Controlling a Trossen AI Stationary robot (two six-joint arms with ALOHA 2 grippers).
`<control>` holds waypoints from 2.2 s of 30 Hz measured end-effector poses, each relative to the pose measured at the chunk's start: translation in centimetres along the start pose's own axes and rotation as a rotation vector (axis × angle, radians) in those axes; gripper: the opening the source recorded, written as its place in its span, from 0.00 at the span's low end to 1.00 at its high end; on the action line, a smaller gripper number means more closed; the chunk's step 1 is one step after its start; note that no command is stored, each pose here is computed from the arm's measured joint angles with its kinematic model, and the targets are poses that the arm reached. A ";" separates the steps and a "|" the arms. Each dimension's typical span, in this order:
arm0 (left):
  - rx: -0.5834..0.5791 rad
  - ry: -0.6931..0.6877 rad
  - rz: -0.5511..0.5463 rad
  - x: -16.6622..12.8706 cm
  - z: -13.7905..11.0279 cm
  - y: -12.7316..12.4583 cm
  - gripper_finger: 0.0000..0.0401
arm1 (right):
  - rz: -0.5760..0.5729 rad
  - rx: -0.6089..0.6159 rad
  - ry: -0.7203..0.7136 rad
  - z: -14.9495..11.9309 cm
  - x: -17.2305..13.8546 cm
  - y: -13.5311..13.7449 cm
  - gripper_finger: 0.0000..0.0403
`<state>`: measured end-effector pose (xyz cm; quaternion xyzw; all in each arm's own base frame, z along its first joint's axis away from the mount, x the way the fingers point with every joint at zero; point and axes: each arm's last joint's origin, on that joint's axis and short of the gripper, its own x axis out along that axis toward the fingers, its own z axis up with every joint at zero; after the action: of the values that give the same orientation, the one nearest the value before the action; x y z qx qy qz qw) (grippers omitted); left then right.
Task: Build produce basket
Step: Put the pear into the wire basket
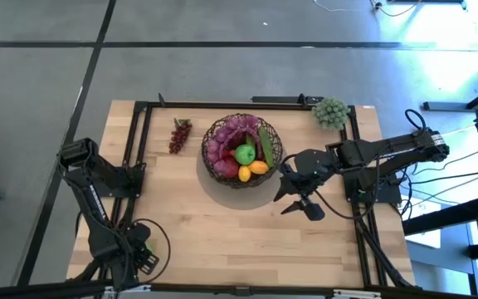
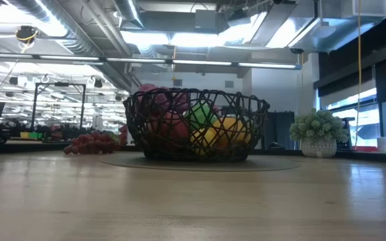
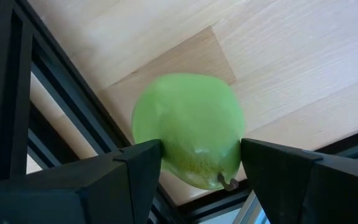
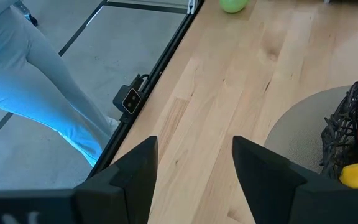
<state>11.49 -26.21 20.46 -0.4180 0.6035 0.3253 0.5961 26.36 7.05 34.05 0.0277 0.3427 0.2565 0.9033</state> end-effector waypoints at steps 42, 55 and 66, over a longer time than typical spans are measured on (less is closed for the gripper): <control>-0.004 0.047 -0.016 -1.0 0.6 -0.1 0.42 | 0.000 0.000 0.000 0.0 0.0 0.0 0.51; -0.003 0.091 -0.110 -3.6 2.2 -0.3 0.42 | 0.000 -0.002 -0.003 0.0 0.0 0.0 0.51; 0.038 0.014 -0.279 -6.9 6.9 -1.3 0.42 | -0.029 -0.071 -0.020 0.2 -0.2 -0.7 0.51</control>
<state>15.34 -19.84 26.94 -0.4888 0.5498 0.2246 0.6391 26.65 6.33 34.17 -0.0067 0.3245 0.2553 0.9108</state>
